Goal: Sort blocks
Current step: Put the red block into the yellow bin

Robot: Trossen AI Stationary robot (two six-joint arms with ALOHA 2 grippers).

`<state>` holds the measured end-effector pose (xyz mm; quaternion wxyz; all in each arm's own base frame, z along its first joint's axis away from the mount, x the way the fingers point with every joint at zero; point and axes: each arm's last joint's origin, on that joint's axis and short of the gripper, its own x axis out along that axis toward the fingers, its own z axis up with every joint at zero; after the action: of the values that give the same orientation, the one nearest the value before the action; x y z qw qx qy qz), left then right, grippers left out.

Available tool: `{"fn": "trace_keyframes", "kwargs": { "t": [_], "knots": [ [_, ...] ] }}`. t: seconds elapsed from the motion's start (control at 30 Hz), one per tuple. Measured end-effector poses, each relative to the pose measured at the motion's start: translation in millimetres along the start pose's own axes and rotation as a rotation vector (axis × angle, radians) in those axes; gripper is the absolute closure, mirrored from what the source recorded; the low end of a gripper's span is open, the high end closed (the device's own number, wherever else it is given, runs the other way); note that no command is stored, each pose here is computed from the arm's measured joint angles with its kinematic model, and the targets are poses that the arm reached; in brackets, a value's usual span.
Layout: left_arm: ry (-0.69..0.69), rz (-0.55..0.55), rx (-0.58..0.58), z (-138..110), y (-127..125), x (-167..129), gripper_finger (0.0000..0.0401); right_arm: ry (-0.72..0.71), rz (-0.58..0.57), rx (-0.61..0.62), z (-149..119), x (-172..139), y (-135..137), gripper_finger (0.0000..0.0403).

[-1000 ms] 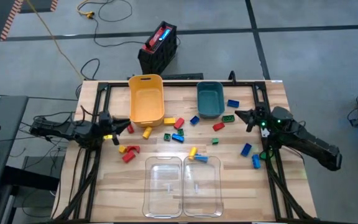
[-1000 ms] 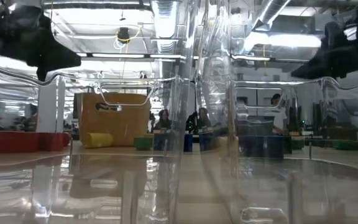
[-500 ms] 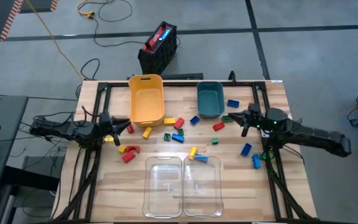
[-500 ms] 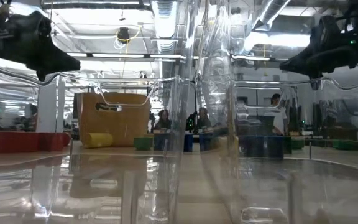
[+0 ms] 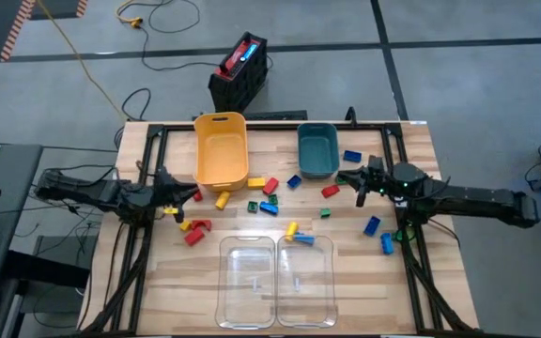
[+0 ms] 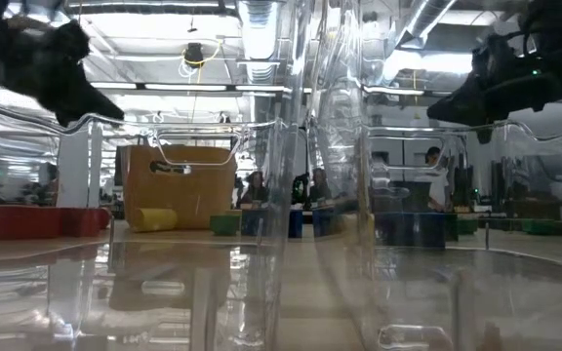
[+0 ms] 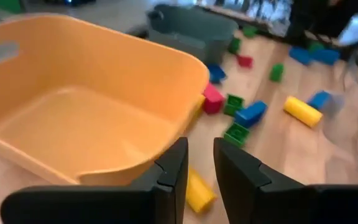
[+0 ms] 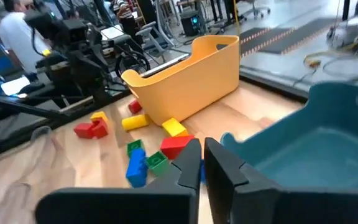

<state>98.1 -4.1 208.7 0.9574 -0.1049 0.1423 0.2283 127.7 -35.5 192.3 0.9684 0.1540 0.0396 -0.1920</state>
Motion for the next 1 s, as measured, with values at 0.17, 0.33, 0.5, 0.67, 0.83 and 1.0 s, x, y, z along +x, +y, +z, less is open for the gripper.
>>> {"fn": "trace_keyframes", "kwargs": {
  "t": [0.17,0.33,0.5,0.67,0.83,1.0],
  "knots": [
    [0.245,0.063,0.178,20,-26,17,0.0327,-0.036,0.006,-0.083,10,4,5,0.0317],
    [0.432,0.124,0.211,46,-52,35,0.0327,-0.048,-0.003,-0.109,15,4,6,0.0266],
    [0.650,0.099,0.269,54,-80,47,0.0327,-0.050,-0.001,-0.125,15,4,6,0.0224],
    [0.924,0.092,0.373,26,-97,51,0.0304,-0.048,0.017,-0.138,15,4,8,0.0201],
    [1.005,0.101,0.308,8,-113,51,0.0237,-0.011,0.071,-0.156,10,3,15,0.0194],
    [1.016,0.117,0.226,0,-125,37,0.0170,-0.004,0.090,-0.166,8,1,22,0.0194]
  ]
}}
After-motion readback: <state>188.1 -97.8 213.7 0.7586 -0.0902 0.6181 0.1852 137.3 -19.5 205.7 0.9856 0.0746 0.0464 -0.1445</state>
